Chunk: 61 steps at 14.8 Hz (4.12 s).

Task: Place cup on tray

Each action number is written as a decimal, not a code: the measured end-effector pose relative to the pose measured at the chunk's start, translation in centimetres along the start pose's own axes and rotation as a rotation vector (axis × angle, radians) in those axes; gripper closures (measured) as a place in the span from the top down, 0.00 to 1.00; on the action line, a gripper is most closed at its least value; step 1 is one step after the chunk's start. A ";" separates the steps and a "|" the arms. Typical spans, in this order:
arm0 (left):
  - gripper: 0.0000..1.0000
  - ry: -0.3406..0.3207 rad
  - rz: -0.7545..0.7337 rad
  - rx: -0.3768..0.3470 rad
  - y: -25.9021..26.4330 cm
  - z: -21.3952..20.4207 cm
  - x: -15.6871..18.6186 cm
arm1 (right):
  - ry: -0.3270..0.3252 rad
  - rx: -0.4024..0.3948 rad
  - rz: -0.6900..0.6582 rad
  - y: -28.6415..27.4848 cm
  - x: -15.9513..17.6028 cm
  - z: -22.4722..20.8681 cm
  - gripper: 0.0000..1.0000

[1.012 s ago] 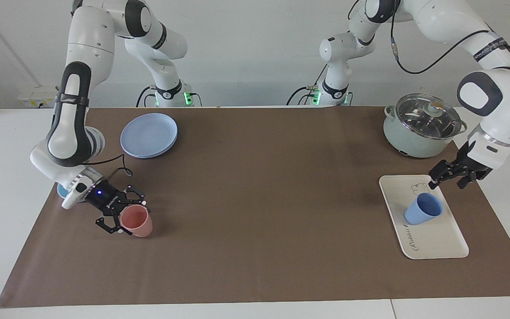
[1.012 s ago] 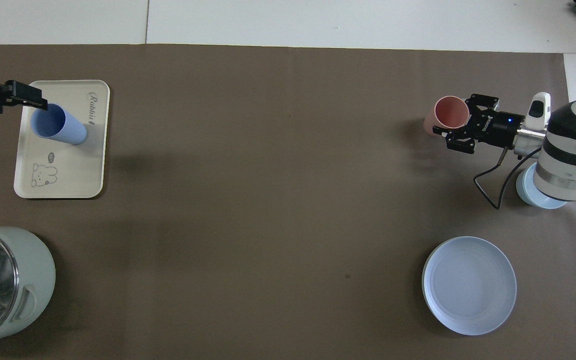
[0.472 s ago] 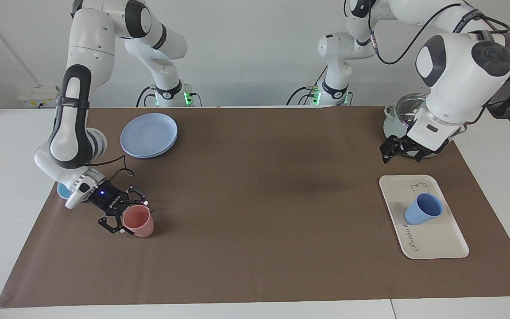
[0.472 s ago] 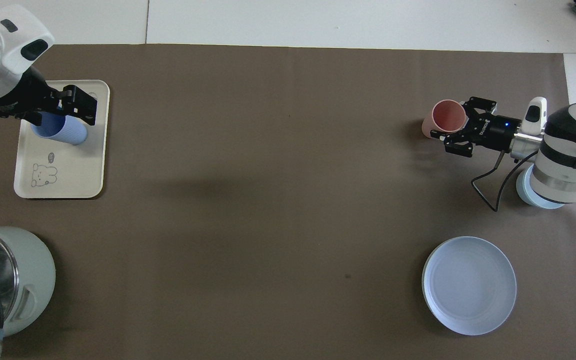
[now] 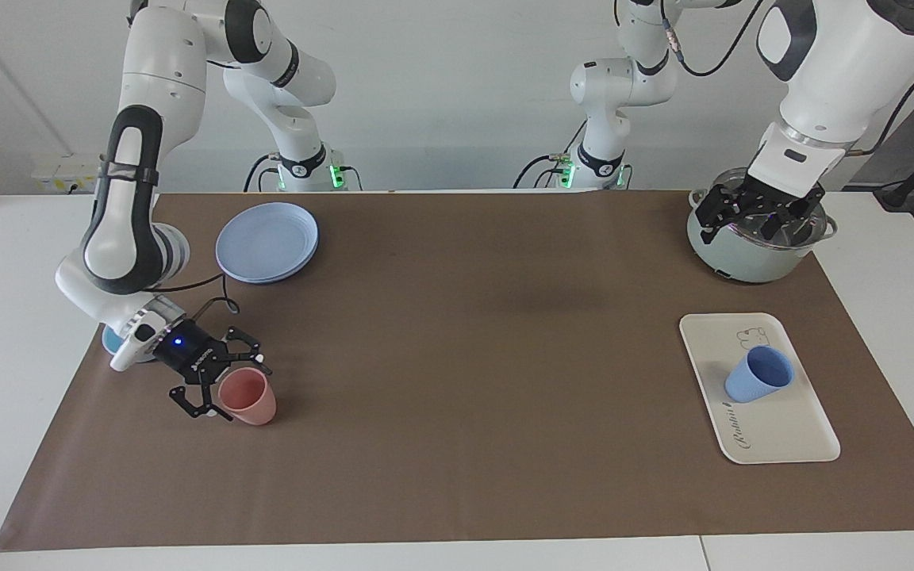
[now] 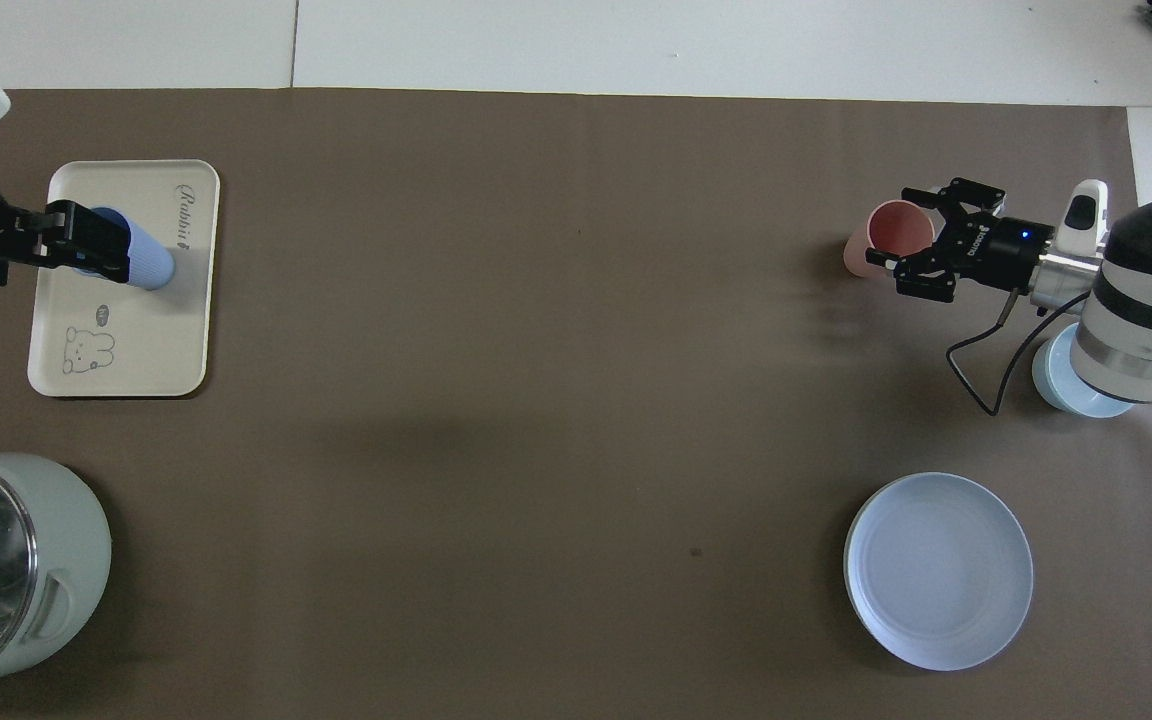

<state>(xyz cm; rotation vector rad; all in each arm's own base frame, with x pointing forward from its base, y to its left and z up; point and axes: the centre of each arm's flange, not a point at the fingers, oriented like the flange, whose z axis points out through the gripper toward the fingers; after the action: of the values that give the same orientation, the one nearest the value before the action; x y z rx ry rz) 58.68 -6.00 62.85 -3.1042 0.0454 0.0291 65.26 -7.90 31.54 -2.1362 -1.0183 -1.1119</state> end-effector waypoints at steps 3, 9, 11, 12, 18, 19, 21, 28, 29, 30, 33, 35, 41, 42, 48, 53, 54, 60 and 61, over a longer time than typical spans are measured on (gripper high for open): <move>1.00 -0.027 0.000 0.004 0.0 0.0 -1.0 | -0.055 -0.002 0.041 -0.8 4.2 -2.6 1.00; 1.00 -0.050 -0.002 0.013 -1.2 0.3 -4.0 | -0.287 -0.089 0.188 -4.2 13.1 -7.8 1.00; 1.00 -0.049 -0.015 -0.002 -2.1 0.2 -4.3 | -0.379 -0.173 0.272 -4.8 15.0 -9.8 1.00; 1.00 -0.050 -0.023 -0.012 -2.5 0.3 -4.3 | -0.426 -0.225 0.315 -5.3 16.0 -10.5 1.00; 1.00 -0.053 -0.040 -0.022 -3.5 0.4 -4.4 | -0.671 -0.535 0.547 -11.4 21.3 -10.5 1.00; 1.00 -0.050 -0.045 -0.022 -3.8 0.3 -4.5 | -0.700 -0.552 0.612 -12.2 21.6 -11.1 1.00; 1.00 -0.042 -0.061 -0.022 -4.7 -0.2 -4.7 | -0.756 -0.559 0.736 -13.2 22.6 -13.7 1.00; 1.00 -0.034 -0.071 -0.022 -5.2 -0.6 -5.0 | -0.897 -0.585 0.888 -14.8 24.4 -20.8 1.00; 1.00 -0.033 -0.071 -0.022 -5.2 -0.6 -5.0 | -0.904 -0.590 0.880 -14.8 24.3 -20.5 1.00; 1.00 -0.031 -0.071 -0.022 -5.3 -0.6 -5.0 | -0.910 -0.597 0.867 -14.9 24.2 -20.1 1.00; 1.00 -0.011 -0.072 -0.023 -5.3 -0.8 -4.7 | -0.919 -0.591 0.849 -15.4 24.4 -19.2 1.00; 1.00 0.009 -0.072 -0.023 -5.3 -0.9 -4.5 | -0.919 -0.591 0.848 -15.4 24.4 -19.2 1.00; 1.00 0.019 -0.072 -0.024 -5.3 -1.0 -4.4 | -0.918 -0.591 0.847 -15.5 24.5 -19.2 1.00; 1.00 0.019 -0.072 -0.024 -5.2 -1.0 -4.4 | -0.918 -0.591 0.847 -15.5 24.5 -19.2 1.00; 1.00 0.020 -0.068 -0.024 -5.1 -1.0 -4.4 | -0.916 -0.581 0.851 -15.6 24.5 -19.1 1.00; 1.00 0.019 -0.068 -0.024 -5.1 -1.0 -4.4 | -0.913 -0.574 0.852 -15.7 24.5 -19.0 1.00; 1.00 0.019 -0.068 -0.024 -5.1 -1.0 -4.4 | -0.913 -0.573 0.851 -15.8 24.6 -18.9 1.00; 1.00 0.019 -0.068 -0.024 -5.1 -1.0 -4.4 | -0.914 -0.572 0.850 -15.8 24.5 -18.9 1.00; 1.00 0.019 -0.068 -0.024 -5.1 -1.0 -4.4 | -0.914 -0.572 0.850 -15.8 24.5 -18.9 1.00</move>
<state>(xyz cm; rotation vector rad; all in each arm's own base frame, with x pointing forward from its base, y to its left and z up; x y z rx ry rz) 54.45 -0.81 64.12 -3.1281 -0.0612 -0.0022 53.32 -2.99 63.81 -3.1496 0.0550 0.0575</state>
